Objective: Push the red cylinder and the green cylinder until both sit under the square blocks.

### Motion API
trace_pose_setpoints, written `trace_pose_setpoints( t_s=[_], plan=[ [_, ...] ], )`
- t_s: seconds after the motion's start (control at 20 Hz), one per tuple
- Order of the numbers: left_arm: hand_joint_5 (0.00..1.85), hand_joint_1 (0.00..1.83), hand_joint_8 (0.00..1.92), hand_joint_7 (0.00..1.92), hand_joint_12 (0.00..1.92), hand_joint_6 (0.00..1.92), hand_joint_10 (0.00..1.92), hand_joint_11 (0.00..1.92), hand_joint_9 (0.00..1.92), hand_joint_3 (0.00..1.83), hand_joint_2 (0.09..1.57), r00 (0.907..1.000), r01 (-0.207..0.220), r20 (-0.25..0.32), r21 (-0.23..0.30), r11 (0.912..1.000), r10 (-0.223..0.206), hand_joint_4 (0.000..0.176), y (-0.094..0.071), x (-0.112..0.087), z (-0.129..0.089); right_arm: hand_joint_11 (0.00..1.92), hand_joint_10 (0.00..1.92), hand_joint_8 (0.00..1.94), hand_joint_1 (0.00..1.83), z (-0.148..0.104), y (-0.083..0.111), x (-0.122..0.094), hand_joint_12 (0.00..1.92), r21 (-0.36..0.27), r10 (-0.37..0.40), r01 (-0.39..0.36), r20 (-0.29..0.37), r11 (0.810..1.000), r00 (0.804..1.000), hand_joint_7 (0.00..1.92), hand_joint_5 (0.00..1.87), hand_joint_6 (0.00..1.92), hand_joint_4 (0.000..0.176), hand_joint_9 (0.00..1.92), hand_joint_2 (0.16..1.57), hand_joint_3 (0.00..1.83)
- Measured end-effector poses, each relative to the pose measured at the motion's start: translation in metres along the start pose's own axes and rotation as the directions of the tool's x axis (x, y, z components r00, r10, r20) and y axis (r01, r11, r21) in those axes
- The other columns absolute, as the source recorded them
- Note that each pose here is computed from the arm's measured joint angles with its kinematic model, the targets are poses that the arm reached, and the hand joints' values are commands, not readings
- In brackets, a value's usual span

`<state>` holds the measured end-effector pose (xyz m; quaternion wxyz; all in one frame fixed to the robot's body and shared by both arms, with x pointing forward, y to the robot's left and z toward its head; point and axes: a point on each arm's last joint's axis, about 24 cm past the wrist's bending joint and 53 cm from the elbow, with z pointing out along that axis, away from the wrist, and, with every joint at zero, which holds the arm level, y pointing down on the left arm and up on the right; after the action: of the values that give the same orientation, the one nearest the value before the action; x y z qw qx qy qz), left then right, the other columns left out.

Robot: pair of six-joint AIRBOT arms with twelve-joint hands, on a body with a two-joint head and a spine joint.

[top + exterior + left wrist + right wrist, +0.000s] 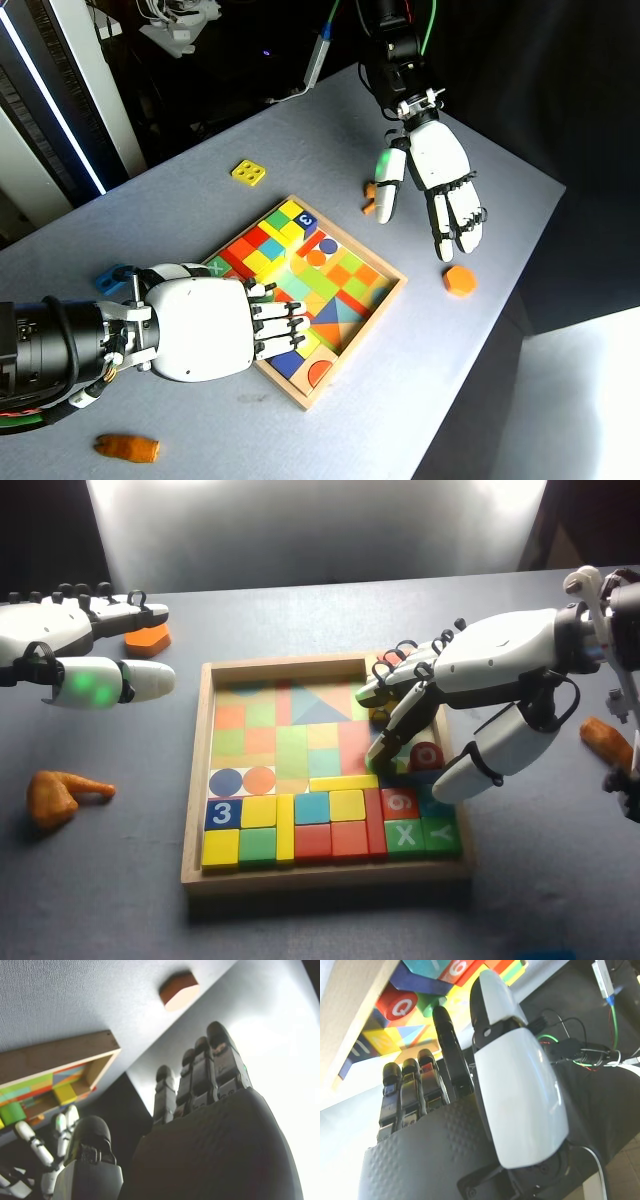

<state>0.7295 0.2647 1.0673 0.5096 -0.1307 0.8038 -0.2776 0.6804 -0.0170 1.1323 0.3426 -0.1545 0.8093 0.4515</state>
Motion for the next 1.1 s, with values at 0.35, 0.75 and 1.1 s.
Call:
trace_pose_setpoints(
  t_s=[0.35, 0.75, 1.1],
  plan=[
    [0.09, 0.00, 0.00, 0.04, 0.38, 0.00, 0.00, 0.00, 0.06, 0.00, 1.20, 1.0000, 0.004, -0.001, -0.002, 1.0000, -0.004, 0.176, 0.001, 0.001, 0.000, 0.00, 0.00, 0.00, 0.51, -0.006, -0.004, 0.001, 0.36, 0.013, 0.011, -0.011, -0.003, 1.000, 1.000, 0.06, 0.64, 0.00, 0.134, 0.00, 1.10, 0.00],
    [0.09, 0.00, 0.00, 0.05, 0.46, 0.00, 0.00, 0.00, 0.08, 0.00, 1.20, 1.0000, 0.005, 0.000, -0.002, 1.0000, -0.005, 0.176, 0.001, 0.001, -0.001, 0.00, 0.00, 0.00, 0.52, -0.011, -0.008, 0.004, 0.41, 0.025, 0.026, -0.026, -0.006, 0.999, 1.000, 0.07, 0.64, 0.00, 0.130, 0.00, 1.10, 0.00],
    [0.09, 0.00, 0.00, 0.05, 0.43, 0.00, 0.00, 0.00, 0.07, 0.00, 1.20, 1.0000, 0.007, 0.000, -0.010, 0.9999, -0.007, 0.176, 0.004, 0.002, -0.001, 0.00, 0.00, 0.00, 0.51, -0.011, -0.008, 0.005, 0.50, 0.023, 0.027, -0.027, -0.009, 0.999, 1.000, 0.07, 0.64, 0.00, 0.139, 0.00, 1.10, 0.00]
  ],
)
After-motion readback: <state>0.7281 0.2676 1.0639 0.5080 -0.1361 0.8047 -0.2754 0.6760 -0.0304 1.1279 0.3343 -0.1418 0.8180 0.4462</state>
